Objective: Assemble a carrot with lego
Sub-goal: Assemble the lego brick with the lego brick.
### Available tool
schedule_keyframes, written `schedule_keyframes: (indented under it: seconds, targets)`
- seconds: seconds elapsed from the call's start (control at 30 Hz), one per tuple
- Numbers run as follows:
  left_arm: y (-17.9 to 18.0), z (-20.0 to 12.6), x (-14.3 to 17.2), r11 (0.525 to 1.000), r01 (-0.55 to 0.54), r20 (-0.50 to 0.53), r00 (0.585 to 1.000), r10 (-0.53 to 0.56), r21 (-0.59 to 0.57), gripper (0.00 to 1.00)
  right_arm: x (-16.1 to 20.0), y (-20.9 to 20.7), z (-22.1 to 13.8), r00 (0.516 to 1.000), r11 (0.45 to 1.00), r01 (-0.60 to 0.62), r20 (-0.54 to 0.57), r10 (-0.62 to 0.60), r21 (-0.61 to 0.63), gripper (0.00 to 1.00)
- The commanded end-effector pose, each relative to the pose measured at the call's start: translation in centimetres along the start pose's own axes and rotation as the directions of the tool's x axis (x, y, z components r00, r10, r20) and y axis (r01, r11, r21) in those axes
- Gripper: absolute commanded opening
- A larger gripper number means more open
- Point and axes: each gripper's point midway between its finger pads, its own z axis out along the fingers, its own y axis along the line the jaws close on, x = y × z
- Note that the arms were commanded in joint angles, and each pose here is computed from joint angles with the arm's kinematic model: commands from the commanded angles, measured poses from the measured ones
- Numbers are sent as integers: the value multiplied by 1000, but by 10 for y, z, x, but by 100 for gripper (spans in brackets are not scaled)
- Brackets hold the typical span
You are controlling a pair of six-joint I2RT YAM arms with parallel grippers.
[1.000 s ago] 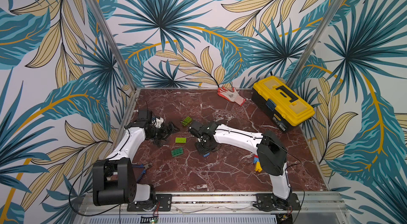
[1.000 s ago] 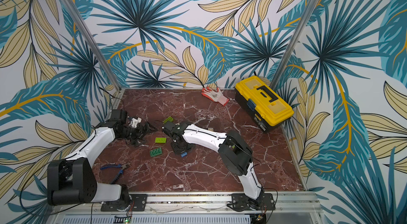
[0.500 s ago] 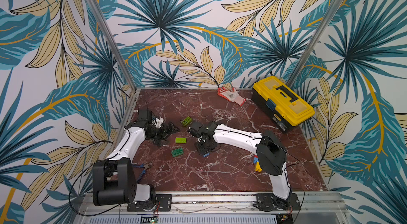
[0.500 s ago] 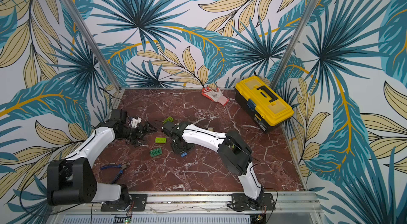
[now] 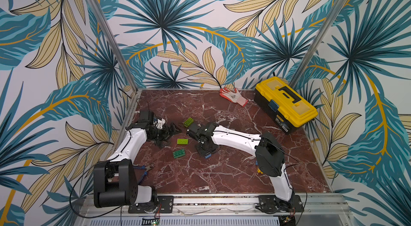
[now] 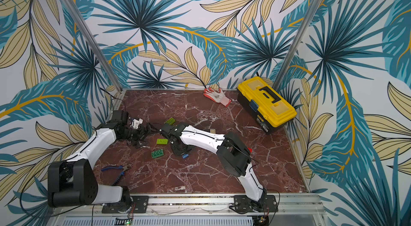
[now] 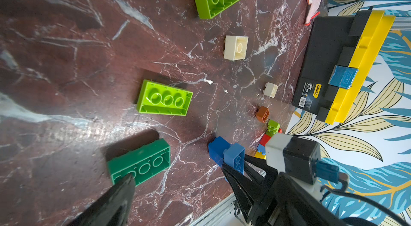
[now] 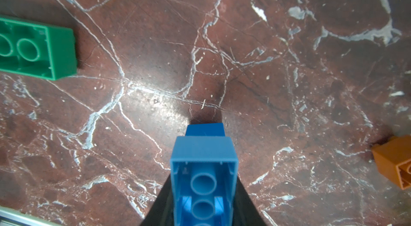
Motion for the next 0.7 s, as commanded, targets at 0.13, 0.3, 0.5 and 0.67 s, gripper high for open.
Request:
schedule_keyframes:
  seconds: [0.13,0.3,0.5,0.67]
  targets:
    - [-3,-1,-1,1000,-27,10,1000,27,6,99,43,-27,38,985,994,66,-164,-51,90,29]
    - [-3,-2,-1,1000,-26,12,1000,26,3,99,44,-22,42,982,996,69,-181,-58,55,29]
    - [-2,-2,-2,1000,-24,13,1000,24,1,99,53,-11,53,972,1000,-7,-233,12,19,28]
    - [-2,-2,-2,1000,-24,12,1000,24,2,99,71,-13,63,952,996,-75,-293,83,40,28]
